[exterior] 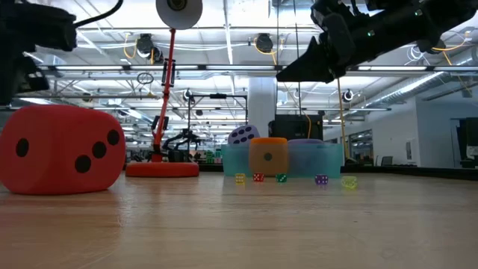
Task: Pick & Place Dice
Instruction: Put the big red dice into the green bin
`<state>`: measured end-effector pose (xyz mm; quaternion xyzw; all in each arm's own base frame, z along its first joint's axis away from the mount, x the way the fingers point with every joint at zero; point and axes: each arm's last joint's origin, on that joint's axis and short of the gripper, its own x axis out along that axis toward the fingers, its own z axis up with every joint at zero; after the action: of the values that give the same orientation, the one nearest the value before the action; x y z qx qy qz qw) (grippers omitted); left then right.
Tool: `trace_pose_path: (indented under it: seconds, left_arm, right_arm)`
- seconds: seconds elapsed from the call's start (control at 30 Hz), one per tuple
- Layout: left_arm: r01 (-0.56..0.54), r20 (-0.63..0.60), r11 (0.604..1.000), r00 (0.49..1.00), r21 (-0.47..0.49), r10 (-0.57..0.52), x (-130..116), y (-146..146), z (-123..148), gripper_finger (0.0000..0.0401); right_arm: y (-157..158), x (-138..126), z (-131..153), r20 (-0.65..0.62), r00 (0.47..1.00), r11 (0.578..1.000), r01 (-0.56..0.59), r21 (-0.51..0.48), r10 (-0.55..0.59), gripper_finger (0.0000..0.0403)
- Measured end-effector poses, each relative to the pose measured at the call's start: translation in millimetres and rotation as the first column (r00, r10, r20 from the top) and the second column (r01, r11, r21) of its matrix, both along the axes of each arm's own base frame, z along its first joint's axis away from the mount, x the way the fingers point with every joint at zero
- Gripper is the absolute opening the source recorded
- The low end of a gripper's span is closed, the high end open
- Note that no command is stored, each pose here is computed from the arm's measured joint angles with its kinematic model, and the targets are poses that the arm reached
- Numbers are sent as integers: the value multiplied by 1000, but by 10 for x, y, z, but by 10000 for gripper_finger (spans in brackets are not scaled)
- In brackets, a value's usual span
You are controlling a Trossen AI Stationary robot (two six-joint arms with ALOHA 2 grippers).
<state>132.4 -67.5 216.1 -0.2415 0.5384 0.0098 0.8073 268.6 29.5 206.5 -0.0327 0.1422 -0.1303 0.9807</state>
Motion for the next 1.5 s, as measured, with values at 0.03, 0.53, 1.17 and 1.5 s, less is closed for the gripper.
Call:
trace_pose_path:
  seconds: [0.03,0.53,1.17,1.5]
  left_arm:
    - [-5,-27,1000,1000,-8,5,3,-26,-21,3]
    - [63,-101,997,993,53,-58,546,-185,-494,3]
    - [256,299,952,907,165,-296,1344,107,-477,7]
    - [235,417,925,839,299,-348,1001,198,60,2]
  right_arm:
    - [0,-1,-2,-2,1000,1000,-1,-1,1,0]
    - [-13,-10,42,22,1000,1000,3,0,-3,0]
    - [143,-29,44,26,998,998,-62,10,62,2]
    - [184,-24,40,35,982,977,-189,96,187,11]
